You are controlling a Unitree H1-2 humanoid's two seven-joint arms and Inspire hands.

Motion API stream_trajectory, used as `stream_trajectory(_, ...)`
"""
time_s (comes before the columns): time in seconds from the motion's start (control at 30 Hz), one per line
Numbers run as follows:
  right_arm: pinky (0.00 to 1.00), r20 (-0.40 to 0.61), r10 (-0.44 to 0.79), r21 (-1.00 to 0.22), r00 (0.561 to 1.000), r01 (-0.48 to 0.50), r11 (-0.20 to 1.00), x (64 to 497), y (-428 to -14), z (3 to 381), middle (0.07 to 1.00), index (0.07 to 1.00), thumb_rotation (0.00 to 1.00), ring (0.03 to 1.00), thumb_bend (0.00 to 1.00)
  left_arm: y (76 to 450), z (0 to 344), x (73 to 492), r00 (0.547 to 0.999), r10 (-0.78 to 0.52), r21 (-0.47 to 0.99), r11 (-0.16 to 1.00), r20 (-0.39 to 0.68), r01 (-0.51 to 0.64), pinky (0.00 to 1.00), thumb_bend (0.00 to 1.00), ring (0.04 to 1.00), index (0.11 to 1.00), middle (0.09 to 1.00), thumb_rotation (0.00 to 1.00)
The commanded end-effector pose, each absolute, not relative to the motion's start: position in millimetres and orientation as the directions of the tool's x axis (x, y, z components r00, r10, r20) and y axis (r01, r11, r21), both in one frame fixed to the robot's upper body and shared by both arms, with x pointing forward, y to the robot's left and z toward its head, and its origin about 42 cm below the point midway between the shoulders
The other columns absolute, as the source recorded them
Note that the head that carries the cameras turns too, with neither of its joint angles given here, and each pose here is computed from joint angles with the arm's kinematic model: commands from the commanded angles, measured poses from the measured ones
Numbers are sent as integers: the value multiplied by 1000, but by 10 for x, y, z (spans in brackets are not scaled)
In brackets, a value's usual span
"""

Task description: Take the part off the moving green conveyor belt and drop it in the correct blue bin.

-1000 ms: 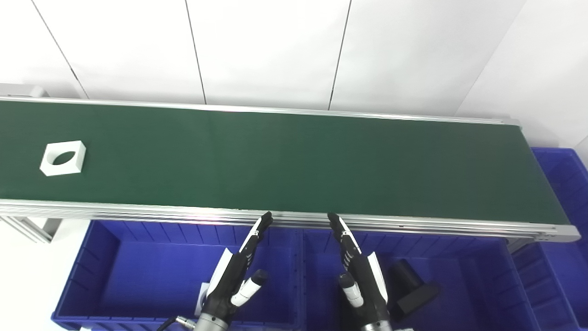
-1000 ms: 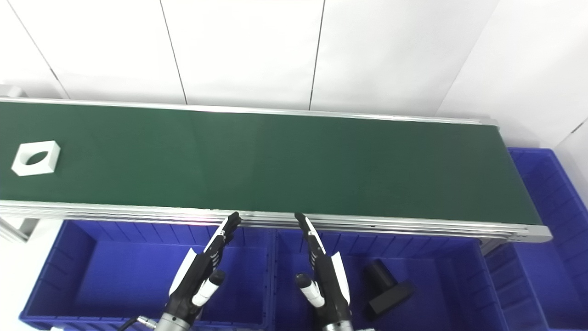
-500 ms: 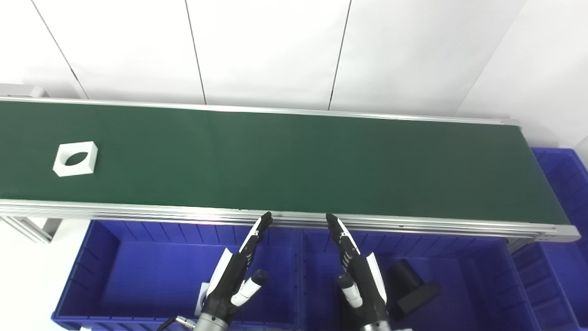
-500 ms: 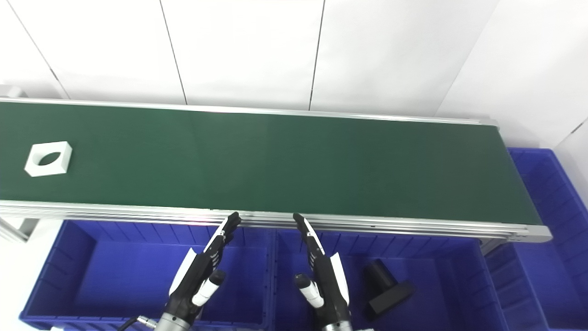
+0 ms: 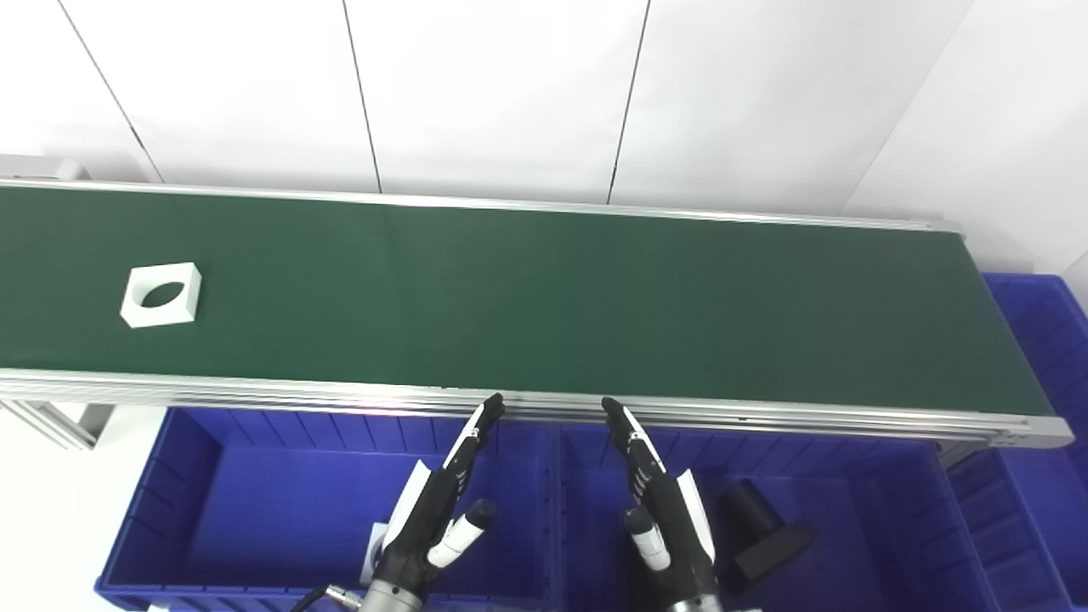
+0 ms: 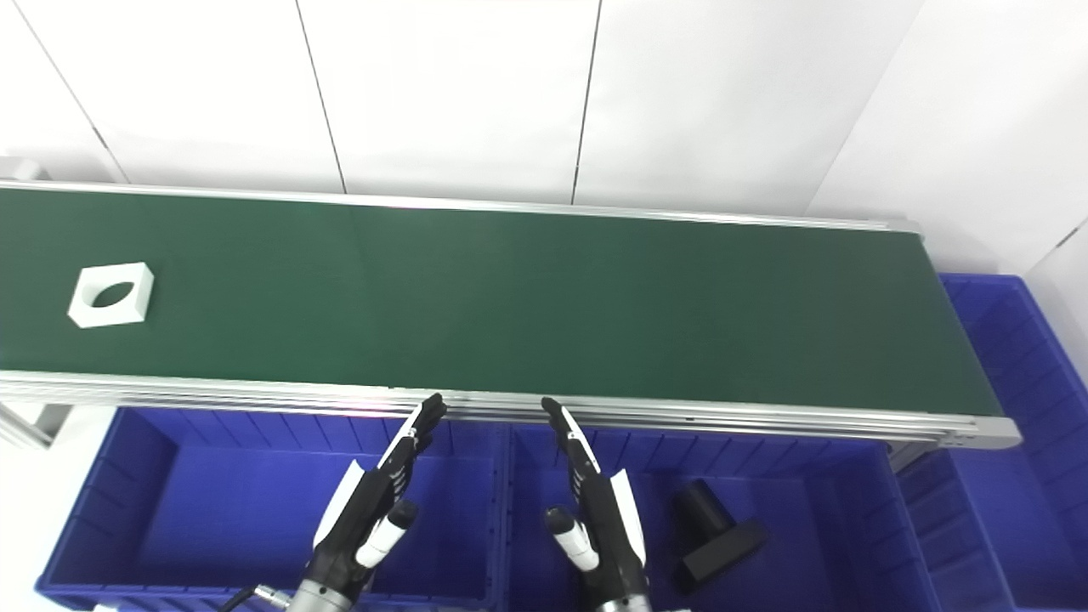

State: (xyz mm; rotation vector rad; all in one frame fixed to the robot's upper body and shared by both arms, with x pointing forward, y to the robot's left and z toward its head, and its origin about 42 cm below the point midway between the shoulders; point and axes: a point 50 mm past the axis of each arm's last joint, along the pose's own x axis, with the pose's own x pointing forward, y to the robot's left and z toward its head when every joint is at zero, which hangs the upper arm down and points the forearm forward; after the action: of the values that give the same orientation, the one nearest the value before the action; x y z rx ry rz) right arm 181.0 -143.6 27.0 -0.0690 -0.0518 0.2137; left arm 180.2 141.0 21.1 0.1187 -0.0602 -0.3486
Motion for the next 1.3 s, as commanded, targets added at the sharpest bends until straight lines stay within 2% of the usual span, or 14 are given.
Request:
stream_trajectory(0.0,972,130,213,-46,968,-209,977,1874,-1378,392,963,935,993,971,972,1415,296,1860,933,-346,131,934,101,333,991,827,1000,982,981,1000)
stream_trajectory(1.27,967,126,208,-42,970,-204,978,1879,-1380,380,961,936,986,967,961,1411,300,1862,934,-344,120,936,101,331,969,810,993,981,978,990)
